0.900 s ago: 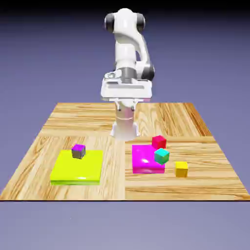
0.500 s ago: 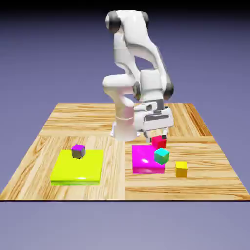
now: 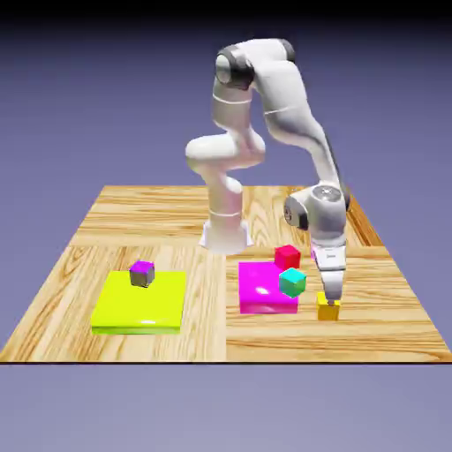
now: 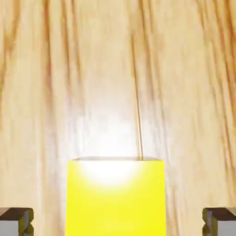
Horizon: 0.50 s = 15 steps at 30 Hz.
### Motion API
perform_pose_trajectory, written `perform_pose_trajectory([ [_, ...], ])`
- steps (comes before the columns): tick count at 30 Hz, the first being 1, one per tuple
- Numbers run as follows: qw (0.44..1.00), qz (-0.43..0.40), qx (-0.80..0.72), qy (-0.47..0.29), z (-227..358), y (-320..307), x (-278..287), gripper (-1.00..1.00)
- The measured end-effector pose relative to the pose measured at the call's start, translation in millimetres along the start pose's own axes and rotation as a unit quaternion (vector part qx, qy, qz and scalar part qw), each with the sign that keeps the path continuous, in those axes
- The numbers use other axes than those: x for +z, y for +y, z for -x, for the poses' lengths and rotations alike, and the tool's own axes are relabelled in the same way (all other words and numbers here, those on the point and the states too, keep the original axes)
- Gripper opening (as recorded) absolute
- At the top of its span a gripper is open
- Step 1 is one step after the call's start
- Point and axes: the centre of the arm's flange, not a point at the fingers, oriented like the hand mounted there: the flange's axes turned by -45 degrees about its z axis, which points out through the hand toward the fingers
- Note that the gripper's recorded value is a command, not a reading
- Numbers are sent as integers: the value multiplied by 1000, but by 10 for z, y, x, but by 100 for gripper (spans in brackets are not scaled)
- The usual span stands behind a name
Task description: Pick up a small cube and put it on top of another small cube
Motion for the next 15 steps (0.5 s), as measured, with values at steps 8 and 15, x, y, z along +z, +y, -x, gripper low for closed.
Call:
perform_pose_trajectory([
  [8,1000,0,0,0,-14,3,-321,-100],
  [15,998,29,55,-6,224,251,-1178,-100],
])
